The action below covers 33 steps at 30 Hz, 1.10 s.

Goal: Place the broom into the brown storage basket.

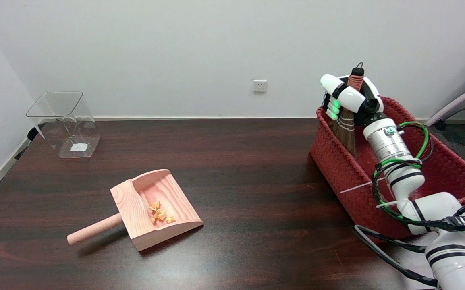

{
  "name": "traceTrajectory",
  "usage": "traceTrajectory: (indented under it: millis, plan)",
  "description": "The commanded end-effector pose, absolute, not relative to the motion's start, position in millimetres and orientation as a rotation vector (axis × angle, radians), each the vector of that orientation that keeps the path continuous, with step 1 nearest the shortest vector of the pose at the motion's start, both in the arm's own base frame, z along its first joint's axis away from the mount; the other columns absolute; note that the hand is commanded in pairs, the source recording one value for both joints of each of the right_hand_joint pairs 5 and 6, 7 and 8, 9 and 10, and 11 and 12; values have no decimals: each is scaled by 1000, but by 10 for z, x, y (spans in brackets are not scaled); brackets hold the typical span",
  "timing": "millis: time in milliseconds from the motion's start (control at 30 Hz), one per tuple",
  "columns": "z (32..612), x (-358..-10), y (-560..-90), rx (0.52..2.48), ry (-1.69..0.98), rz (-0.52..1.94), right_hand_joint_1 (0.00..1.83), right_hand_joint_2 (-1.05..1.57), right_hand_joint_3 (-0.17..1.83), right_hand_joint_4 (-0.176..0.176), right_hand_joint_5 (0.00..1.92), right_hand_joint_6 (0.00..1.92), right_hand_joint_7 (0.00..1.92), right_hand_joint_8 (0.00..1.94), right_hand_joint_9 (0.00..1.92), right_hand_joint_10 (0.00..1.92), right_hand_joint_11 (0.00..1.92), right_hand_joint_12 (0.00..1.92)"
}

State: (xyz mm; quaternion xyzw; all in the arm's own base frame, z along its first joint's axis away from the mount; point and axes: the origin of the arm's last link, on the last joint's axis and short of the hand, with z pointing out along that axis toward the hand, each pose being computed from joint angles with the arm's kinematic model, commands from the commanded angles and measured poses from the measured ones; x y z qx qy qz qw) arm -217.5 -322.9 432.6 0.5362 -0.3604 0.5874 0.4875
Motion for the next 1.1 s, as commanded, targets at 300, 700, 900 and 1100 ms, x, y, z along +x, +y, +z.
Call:
traceTrajectory:
  millis: [300, 700, 900, 1100]
  plan:
    - [4253, -2306, -3297, 1301, -920, 1423, 827, 1519, 649, 0, 1042, 1042, 1114, 1114, 1042, 1042, 1042, 1042]
    - [4282, -2120, -3345, 1347, -853, 1402, 900, 1190, 315, 0, 437, 437, 464, 464, 437, 437, 437, 437]
    - [4358, -1928, -3338, 1391, -802, 1379, 723, 1124, -175, 0, 32, 32, 145, 145, 32, 32, 32, 32]
    - [4434, -1818, -3320, 1397, -764, 1366, 594, 1147, 254, 0, 0, 0, 65, 65, 0, 0, 0, 0]
